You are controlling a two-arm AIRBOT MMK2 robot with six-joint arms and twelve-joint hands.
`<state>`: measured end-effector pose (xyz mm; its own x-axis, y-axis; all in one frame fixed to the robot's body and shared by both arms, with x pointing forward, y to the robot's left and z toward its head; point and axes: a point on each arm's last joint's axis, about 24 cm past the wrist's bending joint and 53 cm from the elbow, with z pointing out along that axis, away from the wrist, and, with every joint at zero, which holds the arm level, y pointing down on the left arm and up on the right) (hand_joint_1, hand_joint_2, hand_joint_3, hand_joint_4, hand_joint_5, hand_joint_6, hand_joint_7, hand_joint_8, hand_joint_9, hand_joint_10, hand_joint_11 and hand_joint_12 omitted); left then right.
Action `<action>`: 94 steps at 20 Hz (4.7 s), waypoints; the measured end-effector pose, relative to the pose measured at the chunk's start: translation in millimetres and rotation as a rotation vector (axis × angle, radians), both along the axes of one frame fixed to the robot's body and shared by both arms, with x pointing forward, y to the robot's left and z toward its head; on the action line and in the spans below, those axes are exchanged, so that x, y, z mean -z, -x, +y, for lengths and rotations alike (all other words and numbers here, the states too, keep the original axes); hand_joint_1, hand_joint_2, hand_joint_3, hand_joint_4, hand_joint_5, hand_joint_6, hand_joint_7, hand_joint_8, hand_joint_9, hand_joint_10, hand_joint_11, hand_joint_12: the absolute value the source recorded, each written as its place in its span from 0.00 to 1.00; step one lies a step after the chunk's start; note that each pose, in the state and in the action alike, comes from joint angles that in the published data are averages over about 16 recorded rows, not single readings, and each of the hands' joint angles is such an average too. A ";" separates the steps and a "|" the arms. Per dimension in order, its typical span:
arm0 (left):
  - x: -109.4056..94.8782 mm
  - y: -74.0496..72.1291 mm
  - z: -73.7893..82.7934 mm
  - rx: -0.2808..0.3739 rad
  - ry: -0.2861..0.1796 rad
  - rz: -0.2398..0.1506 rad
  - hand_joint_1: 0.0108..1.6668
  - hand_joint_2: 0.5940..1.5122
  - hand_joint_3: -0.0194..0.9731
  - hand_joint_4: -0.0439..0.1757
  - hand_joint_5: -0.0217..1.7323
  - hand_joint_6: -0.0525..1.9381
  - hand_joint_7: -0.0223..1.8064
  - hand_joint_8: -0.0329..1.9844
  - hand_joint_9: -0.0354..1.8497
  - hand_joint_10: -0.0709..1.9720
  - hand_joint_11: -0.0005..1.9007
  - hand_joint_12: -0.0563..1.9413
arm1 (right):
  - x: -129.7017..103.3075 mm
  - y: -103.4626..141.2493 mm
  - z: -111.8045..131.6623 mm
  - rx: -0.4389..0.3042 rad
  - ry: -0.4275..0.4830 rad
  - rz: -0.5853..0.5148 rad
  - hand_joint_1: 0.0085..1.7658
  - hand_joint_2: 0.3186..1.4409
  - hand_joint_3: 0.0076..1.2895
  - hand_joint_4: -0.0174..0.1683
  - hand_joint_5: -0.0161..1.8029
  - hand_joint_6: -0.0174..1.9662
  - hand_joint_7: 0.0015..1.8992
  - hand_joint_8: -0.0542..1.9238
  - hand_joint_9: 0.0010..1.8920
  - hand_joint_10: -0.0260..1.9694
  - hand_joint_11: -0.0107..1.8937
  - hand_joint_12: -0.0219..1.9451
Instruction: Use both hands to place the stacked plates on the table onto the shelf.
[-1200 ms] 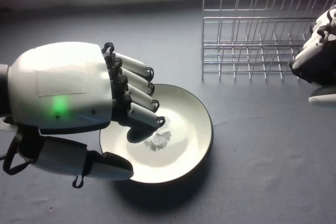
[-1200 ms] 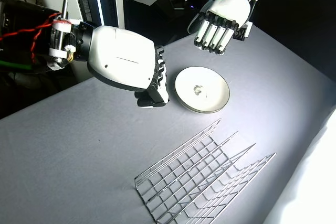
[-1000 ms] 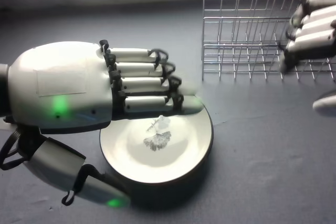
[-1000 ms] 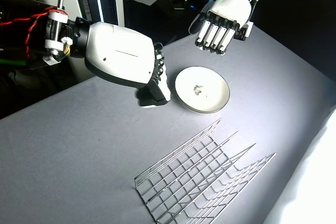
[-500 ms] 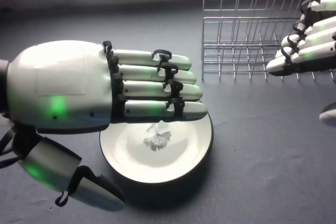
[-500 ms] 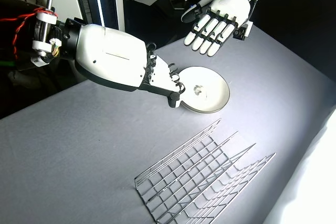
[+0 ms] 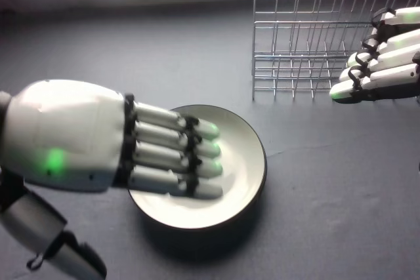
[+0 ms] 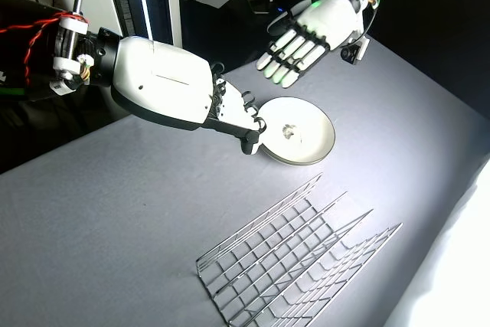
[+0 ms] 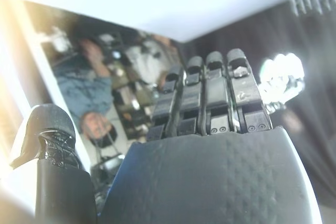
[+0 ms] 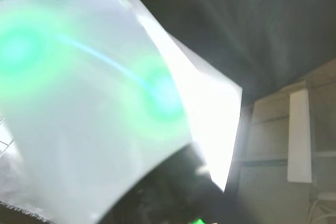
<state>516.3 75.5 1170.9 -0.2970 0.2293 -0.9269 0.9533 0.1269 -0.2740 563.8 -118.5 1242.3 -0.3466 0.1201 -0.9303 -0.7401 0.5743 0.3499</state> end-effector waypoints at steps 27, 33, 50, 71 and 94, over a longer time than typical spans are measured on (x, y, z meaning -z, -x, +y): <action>76.4 -59.4 43.0 -0.061 -0.267 -0.039 0.00 0.55 0.04 0.23 0.02 0.02 0.03 0.01 0.03 0.04 0.01 0.02 | 13.1 -15.1 18.0 -0.134 0.087 -0.111 0.50 0.60 0.01 0.14 0.18 0.02 0.17 0.04 0.17 0.02 0.02 0.50; 83.5 -60.6 49.6 -0.057 -0.293 -0.028 0.00 0.55 0.04 0.22 0.02 0.02 0.03 0.01 0.03 0.04 0.01 0.02 | 18.9 -28.8 29.0 -0.150 0.086 -0.116 0.50 0.60 0.01 0.14 0.18 0.02 0.17 0.04 0.17 0.02 0.02 0.50; 111.7 -58.6 61.5 -0.033 -0.368 -0.040 0.00 0.56 0.04 0.16 0.01 0.02 0.02 0.01 0.03 0.04 0.01 0.02 | 22.0 -32.8 41.2 -0.178 0.077 -0.118 0.51 0.60 0.01 0.14 0.17 0.02 0.17 0.04 0.17 0.02 0.02 0.48; 118.8 -44.6 -11.5 0.042 -0.293 -0.041 0.00 0.56 0.04 0.16 0.00 0.01 0.01 0.01 0.03 0.04 0.01 0.02 | 25.7 -9.3 54.6 -0.293 0.093 -0.158 0.60 0.59 0.01 0.14 0.11 0.02 0.12 0.04 0.13 0.02 0.02 0.38; 113.8 -50.1 -27.3 0.046 -0.273 -0.046 0.00 0.56 0.04 0.15 0.00 0.01 0.01 0.01 0.03 0.04 0.01 0.02 | 85.4 -19.0 93.9 -0.352 0.156 -0.088 0.60 0.59 0.01 0.14 0.13 0.02 0.12 0.04 0.13 0.02 0.02 0.41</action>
<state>566.4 48.2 1057.1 -0.2393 0.4848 -0.8413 0.9705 0.1460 -0.1919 582.7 -24.6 1156.9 -0.2596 -0.1370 -0.9560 -0.9246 0.3209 0.2051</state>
